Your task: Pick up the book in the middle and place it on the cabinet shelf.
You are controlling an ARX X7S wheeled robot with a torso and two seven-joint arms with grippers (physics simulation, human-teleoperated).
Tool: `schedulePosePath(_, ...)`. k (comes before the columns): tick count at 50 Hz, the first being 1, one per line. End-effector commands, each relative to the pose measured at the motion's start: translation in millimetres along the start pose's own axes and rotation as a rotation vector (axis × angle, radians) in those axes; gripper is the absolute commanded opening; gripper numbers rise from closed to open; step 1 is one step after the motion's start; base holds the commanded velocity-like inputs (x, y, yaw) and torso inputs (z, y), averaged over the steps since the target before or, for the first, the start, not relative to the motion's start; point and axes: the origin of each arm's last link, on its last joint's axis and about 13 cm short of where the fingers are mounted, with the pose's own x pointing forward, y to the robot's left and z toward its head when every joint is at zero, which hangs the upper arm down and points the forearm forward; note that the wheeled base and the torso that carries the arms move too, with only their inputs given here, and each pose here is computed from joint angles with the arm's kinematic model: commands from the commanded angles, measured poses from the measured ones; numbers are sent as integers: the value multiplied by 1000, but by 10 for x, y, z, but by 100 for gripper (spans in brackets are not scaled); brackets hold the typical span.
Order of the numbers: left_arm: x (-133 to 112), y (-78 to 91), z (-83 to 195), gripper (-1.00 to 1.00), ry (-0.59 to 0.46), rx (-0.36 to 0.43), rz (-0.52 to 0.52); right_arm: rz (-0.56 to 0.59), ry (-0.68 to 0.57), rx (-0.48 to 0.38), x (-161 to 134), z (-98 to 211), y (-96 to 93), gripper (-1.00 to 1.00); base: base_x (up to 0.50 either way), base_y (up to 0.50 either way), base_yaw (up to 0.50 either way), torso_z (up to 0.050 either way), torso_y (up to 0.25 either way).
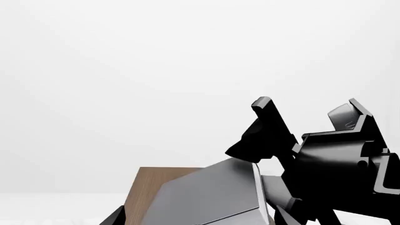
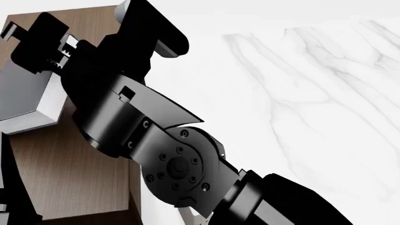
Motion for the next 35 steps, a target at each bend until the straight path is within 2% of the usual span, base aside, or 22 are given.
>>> schedulePosePath(1,-1,-2,5,100,0,0,0,-23,-36,-27,6,52,-44,100,0,0,0,0,0)
schedulePosePath(10,-3,-1,-1,100,1,0,0,-41,-50,-24,1,131,-67,100,0,0,0,0,1)
schedulePosePath(17,-2,5,0,100,1,1,2,-71,-76,-8,-2,230,-163,100,0,0,0,0,0)
schedulePosePath(29,9,13,-50,100,12,9,6,-142,-146,34,-80,419,-431,100,0,0,0,0,0)
schedulePosePath(35,9,10,-53,100,12,12,4,-178,-166,69,-111,433,-641,100,0,0,0,0,0)
